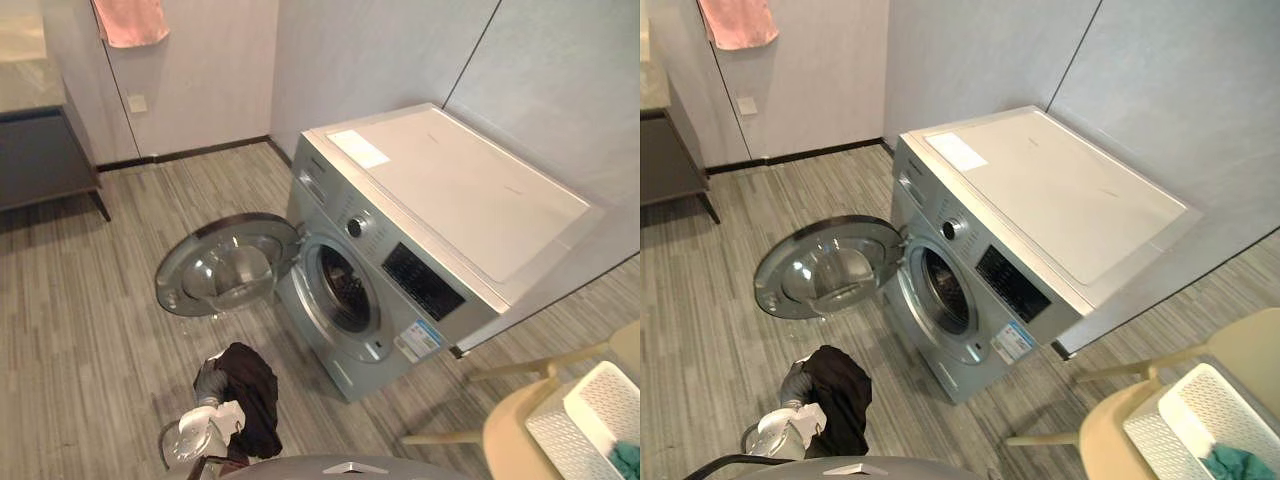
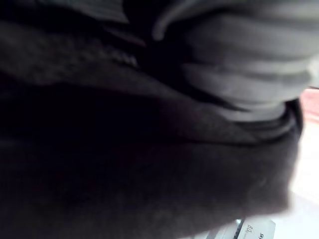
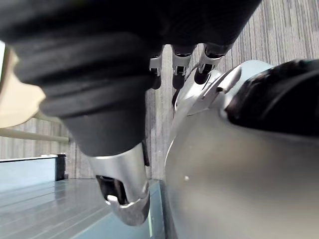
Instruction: Pick up the laundry basket with both hands and put the clothes into the washing machine.
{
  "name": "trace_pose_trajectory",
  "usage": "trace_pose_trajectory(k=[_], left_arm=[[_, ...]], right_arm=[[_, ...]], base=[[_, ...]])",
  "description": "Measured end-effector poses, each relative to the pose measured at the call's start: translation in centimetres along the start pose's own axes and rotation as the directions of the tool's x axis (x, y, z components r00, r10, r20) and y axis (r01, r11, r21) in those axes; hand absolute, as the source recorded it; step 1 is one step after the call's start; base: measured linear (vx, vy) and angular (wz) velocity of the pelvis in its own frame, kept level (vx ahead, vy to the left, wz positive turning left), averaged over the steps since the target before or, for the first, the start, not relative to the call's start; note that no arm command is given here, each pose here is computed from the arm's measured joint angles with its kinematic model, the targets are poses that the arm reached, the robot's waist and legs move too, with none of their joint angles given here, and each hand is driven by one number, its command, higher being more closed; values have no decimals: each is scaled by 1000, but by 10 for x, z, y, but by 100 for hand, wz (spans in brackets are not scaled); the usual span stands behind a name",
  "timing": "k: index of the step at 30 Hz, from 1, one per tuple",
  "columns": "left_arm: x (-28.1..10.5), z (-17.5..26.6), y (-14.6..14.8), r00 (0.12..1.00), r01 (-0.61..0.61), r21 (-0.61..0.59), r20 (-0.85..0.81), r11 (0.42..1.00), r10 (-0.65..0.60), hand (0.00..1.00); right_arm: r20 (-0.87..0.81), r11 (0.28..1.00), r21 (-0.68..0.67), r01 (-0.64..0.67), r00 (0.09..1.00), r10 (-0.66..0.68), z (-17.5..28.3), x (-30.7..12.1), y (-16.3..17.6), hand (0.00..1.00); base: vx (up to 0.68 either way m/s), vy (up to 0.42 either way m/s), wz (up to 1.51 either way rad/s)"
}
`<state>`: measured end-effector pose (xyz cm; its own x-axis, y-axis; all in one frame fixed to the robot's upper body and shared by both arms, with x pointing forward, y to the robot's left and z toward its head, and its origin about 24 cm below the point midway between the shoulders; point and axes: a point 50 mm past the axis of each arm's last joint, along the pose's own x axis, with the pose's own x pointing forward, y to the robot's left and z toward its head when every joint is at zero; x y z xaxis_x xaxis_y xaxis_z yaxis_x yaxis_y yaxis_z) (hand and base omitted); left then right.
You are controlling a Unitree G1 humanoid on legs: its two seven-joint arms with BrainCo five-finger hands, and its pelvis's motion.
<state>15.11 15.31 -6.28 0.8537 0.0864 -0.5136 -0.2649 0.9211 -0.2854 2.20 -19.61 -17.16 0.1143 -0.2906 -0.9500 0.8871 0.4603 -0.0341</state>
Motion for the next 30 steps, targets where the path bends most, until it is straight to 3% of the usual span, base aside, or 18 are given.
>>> trace_pose_trajectory(k=[6, 8, 14, 20, 26, 30], left_arm=[[0, 2, 5, 1000, -30, 17, 7, 999, 29, 100], [7, 10, -5, 999, -1, 1, 41, 1000, 1, 100], [14, 24, -47, 985, 145, -35, 97, 989, -141, 100], [9, 28, -42, 985, 132, -52, 122, 990, -125, 100], [-1, 23, -24, 992, 58, -75, 114, 995, -49, 100], [-2, 9, -26, 996, 75, -62, 48, 995, -72, 100]], right_arm=[[120, 996, -19, -91, 988, 93, 26, -3, 21, 0], [152, 988, -37, -152, 976, 156, 31, -7, 36, 0], [202, 989, -40, -141, 968, 146, 45, -8, 28, 0], [201, 993, -20, -114, 973, 116, 45, -7, 21, 0], [192, 983, -119, -137, 969, 158, 44, -8, 32, 0], [164, 971, -195, -138, 971, 171, 37, -7, 34, 0]], base=[[145, 60, -100], [110, -167, -118], [150, -160, -46], [112, -68, -55], [218, 142, -94], [294, 312, -88]])
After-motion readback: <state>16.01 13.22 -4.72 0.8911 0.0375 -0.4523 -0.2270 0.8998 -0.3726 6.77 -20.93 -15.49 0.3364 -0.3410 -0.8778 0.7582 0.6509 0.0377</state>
